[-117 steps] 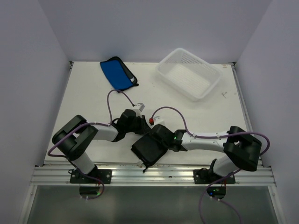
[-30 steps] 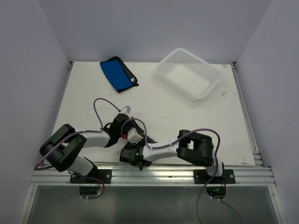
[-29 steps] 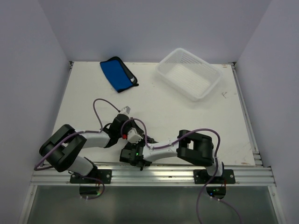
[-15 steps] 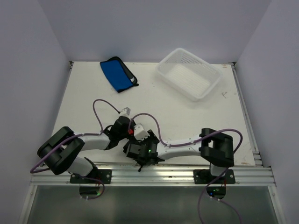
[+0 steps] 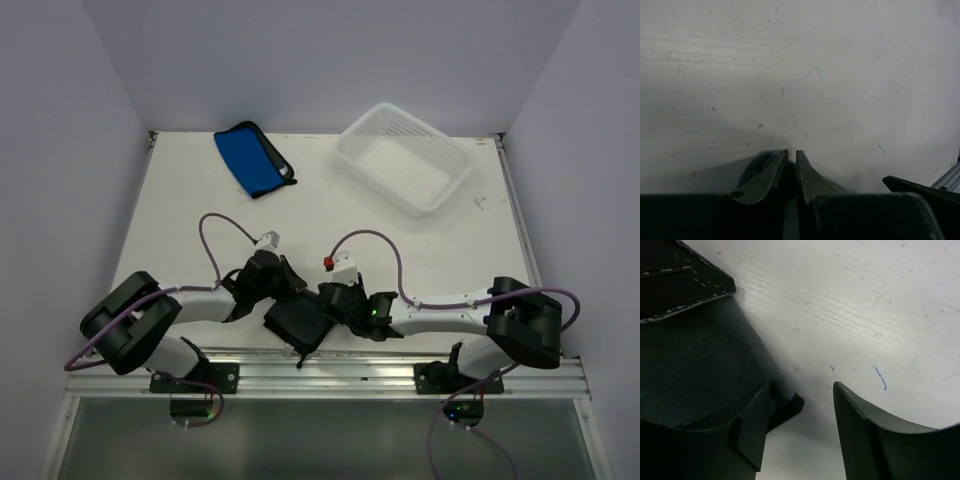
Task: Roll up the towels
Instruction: Roll the towel
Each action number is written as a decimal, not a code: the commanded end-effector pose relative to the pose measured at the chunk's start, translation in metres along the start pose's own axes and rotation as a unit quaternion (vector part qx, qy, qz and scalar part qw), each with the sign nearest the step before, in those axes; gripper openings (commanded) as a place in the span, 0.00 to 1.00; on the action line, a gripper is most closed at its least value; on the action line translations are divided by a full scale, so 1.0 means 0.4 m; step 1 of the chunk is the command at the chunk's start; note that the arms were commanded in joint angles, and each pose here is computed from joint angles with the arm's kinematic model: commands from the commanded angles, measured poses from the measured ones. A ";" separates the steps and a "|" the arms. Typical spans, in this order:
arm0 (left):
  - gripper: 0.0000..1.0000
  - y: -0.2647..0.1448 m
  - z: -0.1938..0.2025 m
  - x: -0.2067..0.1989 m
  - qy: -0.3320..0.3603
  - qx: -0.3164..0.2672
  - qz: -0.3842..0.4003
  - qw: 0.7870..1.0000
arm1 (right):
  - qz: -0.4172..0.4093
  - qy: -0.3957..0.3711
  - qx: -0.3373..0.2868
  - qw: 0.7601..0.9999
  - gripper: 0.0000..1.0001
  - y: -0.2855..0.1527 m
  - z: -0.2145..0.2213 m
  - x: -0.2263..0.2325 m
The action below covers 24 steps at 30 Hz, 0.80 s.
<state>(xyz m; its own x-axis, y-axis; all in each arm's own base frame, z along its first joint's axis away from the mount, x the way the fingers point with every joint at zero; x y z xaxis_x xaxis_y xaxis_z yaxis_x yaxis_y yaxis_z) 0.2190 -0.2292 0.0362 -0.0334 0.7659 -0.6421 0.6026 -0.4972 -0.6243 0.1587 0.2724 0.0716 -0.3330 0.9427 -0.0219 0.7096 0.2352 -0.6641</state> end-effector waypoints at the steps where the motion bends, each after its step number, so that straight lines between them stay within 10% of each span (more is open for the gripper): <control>1: 0.16 -0.006 0.027 0.048 0.009 0.012 -0.035 0.999 | -0.102 0.076 -0.010 0.992 0.56 0.003 -0.023 0.067; 18: 0.17 0.003 -0.025 0.016 0.040 -0.009 -0.038 0.998 | -0.101 0.035 0.035 0.994 0.40 0.021 0.036 0.061; 24: 0.18 0.003 -0.031 0.011 0.043 -0.007 -0.035 0.998 | -0.053 0.017 0.050 0.997 0.48 0.039 0.055 0.031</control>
<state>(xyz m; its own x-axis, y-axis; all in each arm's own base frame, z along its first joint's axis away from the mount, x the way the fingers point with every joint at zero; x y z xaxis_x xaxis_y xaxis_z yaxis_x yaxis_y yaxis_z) 0.2236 -0.2276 0.0380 -0.0153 0.8005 -0.5991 0.5982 -0.4728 -0.6470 0.1460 0.2842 0.0426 -0.3994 0.9084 0.1237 0.5845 0.3562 -0.7290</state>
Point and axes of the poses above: each gripper's point midway between its finger pads, its own y axis out along the fingers, its own x axis along the line the jaws close on, z = x × y, the point moved 3 cm from there along -y, back along the fingers, and after that the axes turned 2 degrees about -y, right-handed, at the moved point
